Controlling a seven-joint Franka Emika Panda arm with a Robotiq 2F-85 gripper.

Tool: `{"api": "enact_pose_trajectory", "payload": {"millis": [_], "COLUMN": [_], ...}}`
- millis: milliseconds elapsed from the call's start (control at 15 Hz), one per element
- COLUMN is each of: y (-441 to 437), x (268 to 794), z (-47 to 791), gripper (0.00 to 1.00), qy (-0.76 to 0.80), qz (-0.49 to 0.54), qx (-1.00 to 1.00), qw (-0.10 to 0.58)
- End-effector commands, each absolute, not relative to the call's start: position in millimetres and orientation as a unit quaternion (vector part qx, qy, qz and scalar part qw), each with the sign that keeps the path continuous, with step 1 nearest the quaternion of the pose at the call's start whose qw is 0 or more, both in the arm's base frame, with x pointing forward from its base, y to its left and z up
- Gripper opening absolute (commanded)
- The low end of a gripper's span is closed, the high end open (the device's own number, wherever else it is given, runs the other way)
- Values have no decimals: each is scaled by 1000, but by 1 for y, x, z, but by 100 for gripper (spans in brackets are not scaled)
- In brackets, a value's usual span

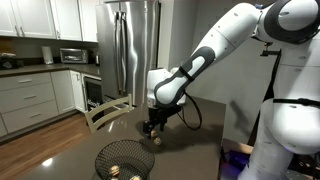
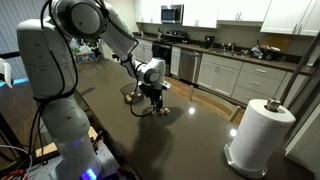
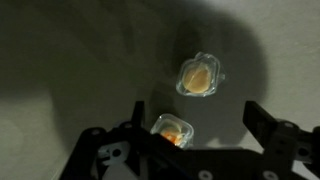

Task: Place one of the hamburger toys inside the black basket

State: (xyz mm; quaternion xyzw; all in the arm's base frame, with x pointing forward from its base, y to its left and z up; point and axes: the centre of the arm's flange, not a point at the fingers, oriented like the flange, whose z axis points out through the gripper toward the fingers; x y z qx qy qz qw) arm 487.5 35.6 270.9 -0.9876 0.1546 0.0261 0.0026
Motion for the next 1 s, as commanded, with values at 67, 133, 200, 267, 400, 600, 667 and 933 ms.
{"api": "enact_pose_trajectory", "payload": {"millis": [67,133,200,267,400,600,667,933], "y": [34,34,34,33,31,25,24,19], "x": [499,501,503,505,509,513,513,515], "z": [265,265,264,264,264,263,262,261], "gripper": [100,100,100,100,99,90,70,48], "qy": [146,143,141,144,150,162,166,175], "qz": [4,-1,-1,0,4,14,16,21], "qx": [-989,-990,-990,-990,-989,-987,-986,-984], "qw": [-12,-14,-15,-14,-11,-10,-11,-9]}}
